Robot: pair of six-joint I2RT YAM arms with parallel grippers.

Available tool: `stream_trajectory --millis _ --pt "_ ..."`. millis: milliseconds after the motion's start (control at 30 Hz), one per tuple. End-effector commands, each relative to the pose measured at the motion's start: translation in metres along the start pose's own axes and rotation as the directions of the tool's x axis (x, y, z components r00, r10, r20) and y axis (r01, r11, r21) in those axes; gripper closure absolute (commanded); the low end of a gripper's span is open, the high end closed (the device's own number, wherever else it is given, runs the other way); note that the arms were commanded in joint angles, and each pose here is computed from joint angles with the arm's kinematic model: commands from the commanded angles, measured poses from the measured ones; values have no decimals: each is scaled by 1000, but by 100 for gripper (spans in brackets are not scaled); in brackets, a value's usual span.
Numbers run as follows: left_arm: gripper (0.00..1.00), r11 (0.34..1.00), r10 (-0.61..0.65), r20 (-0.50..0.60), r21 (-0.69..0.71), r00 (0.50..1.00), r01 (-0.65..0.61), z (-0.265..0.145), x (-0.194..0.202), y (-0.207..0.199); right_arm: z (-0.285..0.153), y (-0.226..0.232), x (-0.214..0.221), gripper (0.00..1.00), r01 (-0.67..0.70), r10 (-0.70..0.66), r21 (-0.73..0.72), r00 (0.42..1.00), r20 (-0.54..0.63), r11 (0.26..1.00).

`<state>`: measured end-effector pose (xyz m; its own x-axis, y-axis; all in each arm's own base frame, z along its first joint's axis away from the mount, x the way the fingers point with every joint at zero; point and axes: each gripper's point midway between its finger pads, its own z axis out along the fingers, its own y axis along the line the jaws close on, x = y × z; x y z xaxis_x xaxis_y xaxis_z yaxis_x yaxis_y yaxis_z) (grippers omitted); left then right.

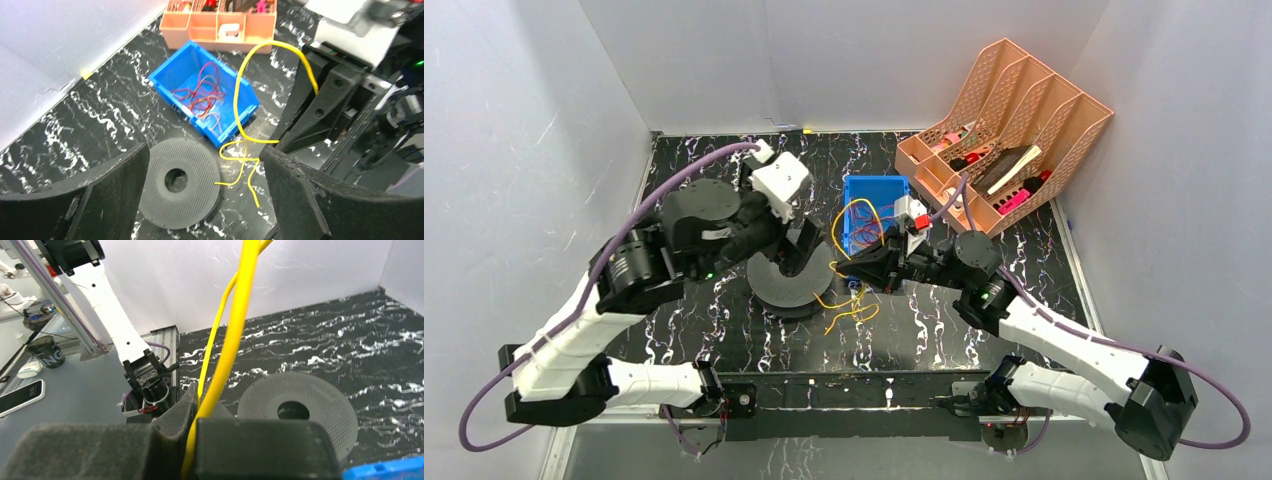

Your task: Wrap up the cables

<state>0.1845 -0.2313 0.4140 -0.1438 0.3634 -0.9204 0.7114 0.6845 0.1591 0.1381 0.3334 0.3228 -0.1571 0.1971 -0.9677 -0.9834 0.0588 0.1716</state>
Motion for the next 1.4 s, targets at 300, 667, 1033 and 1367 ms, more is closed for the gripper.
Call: stream_trajectory --millis 300,667,1033,1367 --pt "5 949 -155 223 306 962 82 -18 12 -53 -26 7 -53 100 -80 78 176 997 17 981" --pt "2 844 -255 283 531 925 70 17 30 -112 -29 25 -98 100 -186 174 165 981 85 969" --pt "2 842 -259 410 540 874 -4 40 32 -124 -20 36 -112 100 -295 283 96 951 125 951" --pt "2 792 -269 350 610 897 0 50 46 -143 -20 34 -127 100 -327 305 97 933 189 940"
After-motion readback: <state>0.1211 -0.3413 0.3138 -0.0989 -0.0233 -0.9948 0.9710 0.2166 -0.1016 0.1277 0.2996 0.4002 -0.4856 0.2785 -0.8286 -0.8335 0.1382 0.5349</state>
